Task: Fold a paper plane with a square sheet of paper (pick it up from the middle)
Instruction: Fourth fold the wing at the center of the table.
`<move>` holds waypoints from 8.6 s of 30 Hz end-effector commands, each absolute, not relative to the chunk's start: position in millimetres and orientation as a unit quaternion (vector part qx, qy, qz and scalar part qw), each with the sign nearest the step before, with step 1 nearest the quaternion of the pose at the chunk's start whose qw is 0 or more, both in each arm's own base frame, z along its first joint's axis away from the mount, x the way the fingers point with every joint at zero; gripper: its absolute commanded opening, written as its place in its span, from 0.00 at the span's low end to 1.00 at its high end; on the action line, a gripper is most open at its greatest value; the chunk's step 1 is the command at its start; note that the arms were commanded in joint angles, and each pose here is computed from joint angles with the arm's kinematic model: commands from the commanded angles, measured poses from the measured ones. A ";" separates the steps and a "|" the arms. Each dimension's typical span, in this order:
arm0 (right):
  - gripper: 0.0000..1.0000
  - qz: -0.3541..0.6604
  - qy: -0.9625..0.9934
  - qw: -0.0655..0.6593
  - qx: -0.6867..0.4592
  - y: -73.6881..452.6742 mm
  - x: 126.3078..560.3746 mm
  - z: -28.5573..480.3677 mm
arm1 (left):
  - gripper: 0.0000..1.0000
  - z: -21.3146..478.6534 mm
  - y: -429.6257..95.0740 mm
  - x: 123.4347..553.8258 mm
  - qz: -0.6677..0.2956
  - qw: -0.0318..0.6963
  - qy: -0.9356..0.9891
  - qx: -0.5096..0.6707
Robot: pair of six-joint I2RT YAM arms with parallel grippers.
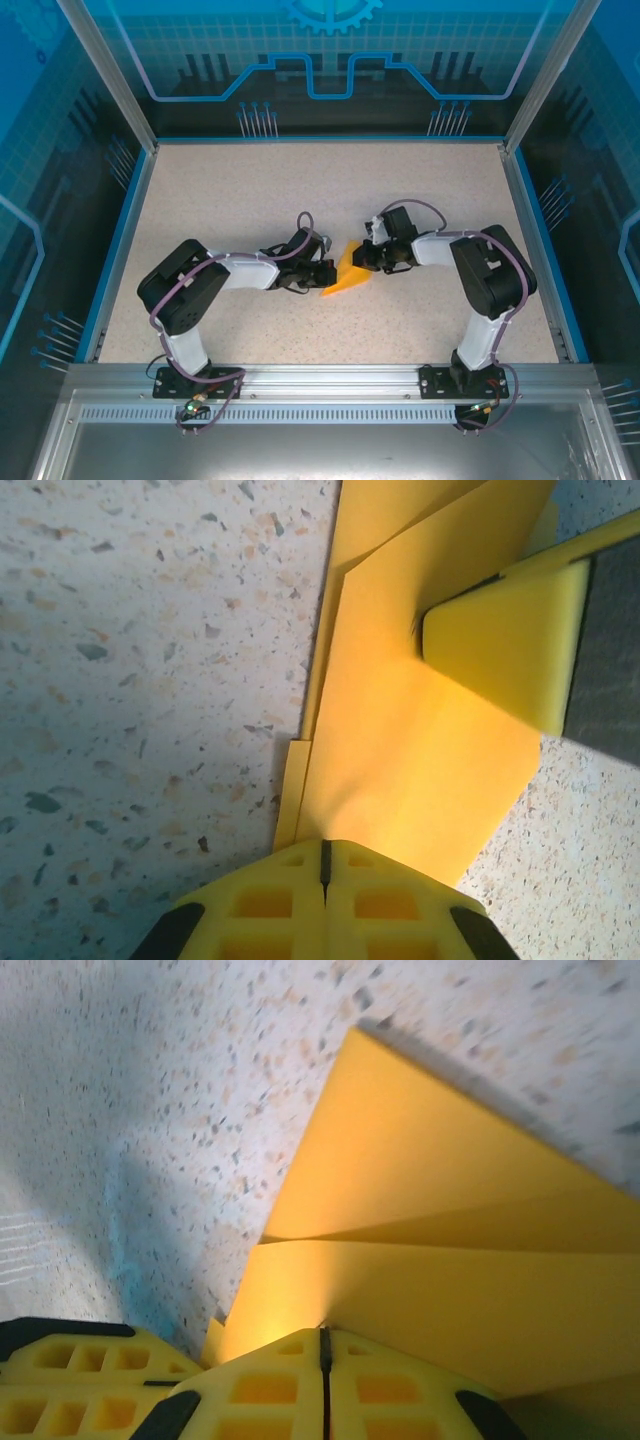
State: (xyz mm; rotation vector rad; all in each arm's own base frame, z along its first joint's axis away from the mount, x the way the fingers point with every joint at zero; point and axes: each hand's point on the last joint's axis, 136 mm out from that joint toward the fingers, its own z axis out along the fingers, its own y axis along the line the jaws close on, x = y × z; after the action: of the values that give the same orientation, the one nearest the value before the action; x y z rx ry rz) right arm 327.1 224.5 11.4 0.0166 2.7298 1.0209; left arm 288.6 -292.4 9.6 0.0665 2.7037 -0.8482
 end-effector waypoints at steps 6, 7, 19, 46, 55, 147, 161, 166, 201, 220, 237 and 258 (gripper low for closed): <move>0.08 0.268 0.945 0.152 0.107 141.9 384.3 -3.5 | 0.00 -71.7 -214.1 218.2 -0.126 0.019 0.992 -0.009; 0.08 0.267 0.945 0.154 0.112 135.9 388.4 -2.8 | 0.00 -71.4 -213.6 218.3 -0.125 0.020 0.992 -0.009; 0.10 0.342 0.917 0.196 0.065 166.0 377.1 80.0 | 0.00 -65.8 -220.8 225.4 -0.136 0.028 0.990 -0.007; 0.09 0.423 0.900 0.105 0.034 255.3 299.7 36.7 | 0.00 -25.8 -249.8 246.7 -0.192 0.058 0.980 0.020; 0.09 0.405 0.908 0.098 0.039 260.9 311.4 25.3 | 0.00 -28.8 -249.7 246.8 -0.190 0.056 0.980 0.014; 0.08 0.301 0.951 0.019 0.069 230.0 279.2 -48.2 | 0.18 -11.5 -253.5 235.7 -0.239 0.018 0.969 -0.061; 0.08 0.301 0.951 0.014 0.070 229.9 277.5 -51.3 | 0.21 15.8 -267.1 231.8 -0.295 0.022 0.954 -0.043; 0.08 0.300 0.951 0.013 0.070 229.6 277.3 -51.9 | 0.20 -0.2 -261.2 228.5 -0.275 0.009 0.960 -0.055; 0.07 0.296 0.952 0.008 0.072 227.6 275.0 -55.1 | 0.20 -13.5 -243.0 215.6 -0.235 -0.004 0.970 -0.058; 0.07 0.298 0.952 0.007 0.075 228.1 274.5 -56.1 | 0.00 31.8 -278.3 259.0 -0.325 0.080 0.941 -0.048; 0.08 0.385 0.920 0.077 -0.009 265.3 296.6 9.7 | 0.00 -11.0 -245.1 238.8 -0.246 0.053 0.966 -0.061; 0.08 0.375 0.924 0.033 -0.064 301.2 250.0 -0.9 | 0.00 -17.2 -243.1 235.1 -0.241 0.044 0.967 -0.065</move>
State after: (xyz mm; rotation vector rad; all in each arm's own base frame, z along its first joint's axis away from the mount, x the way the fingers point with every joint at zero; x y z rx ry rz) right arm 263.6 301.0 12.9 -0.1784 2.7757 1.1675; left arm 251.6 -270.7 12.8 -0.1352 2.8548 -0.9131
